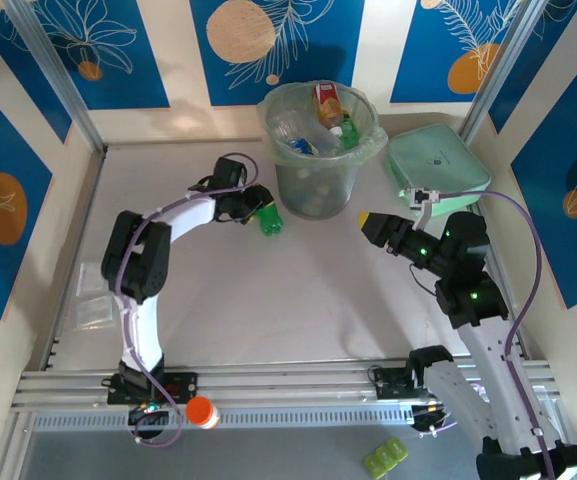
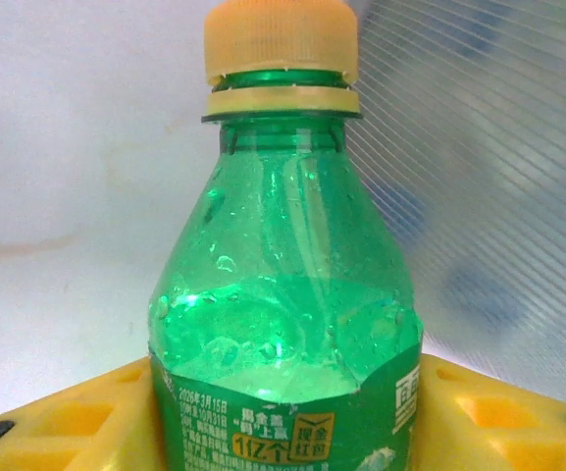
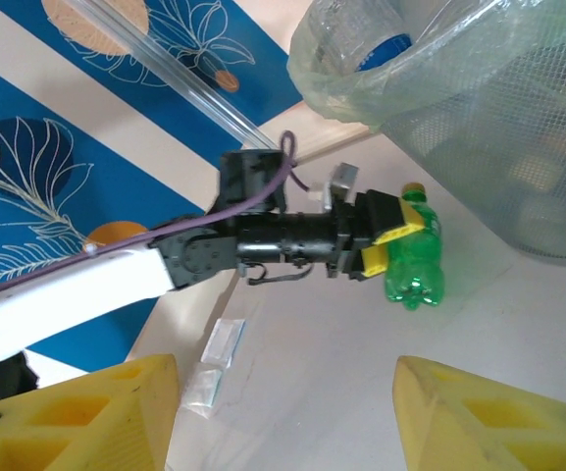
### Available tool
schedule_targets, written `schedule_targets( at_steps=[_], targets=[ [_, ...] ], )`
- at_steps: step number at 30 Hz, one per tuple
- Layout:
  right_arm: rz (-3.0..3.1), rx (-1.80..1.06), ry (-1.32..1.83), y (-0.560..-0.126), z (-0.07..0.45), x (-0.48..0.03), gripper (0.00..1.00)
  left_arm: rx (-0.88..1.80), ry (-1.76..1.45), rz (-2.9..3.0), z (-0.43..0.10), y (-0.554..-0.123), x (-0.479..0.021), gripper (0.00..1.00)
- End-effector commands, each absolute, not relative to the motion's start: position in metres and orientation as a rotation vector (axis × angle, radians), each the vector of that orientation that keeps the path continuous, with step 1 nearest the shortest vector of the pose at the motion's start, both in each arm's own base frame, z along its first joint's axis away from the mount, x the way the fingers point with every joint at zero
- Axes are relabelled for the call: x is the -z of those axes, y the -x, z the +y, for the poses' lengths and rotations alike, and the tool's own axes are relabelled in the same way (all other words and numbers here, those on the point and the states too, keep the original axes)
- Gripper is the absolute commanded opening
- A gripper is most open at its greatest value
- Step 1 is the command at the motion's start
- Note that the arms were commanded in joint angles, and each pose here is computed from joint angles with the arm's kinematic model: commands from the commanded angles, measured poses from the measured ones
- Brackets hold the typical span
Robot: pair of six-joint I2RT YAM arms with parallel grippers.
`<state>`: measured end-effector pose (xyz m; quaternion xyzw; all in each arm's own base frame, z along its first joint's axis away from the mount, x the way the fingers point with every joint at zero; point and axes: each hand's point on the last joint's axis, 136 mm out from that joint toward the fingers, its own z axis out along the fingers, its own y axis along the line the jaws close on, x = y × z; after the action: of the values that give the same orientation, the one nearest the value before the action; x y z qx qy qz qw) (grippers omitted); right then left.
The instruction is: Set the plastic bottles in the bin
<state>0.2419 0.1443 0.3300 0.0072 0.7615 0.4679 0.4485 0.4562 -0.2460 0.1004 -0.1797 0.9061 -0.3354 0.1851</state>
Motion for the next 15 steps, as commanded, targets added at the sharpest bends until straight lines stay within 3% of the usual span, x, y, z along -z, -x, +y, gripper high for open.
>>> schedule_targets(
  at_steps=[1,10,15],
  targets=[
    [1.858,-1.181,0.042,-0.231,0.151,-0.347,0.60,0.967,0.380,2.428,-0.233,-0.437,-0.163,0.54],
    [1.892,-1.250,0.186,-0.223,0.188,-0.356,0.60,0.999,-0.095,2.145,-0.229,-0.341,-0.271,0.55],
    [1.897,-1.325,0.336,-0.214,0.225,-0.368,0.64,1.201,-0.441,1.870,-0.252,-0.275,-0.336,0.56]
  ],
)
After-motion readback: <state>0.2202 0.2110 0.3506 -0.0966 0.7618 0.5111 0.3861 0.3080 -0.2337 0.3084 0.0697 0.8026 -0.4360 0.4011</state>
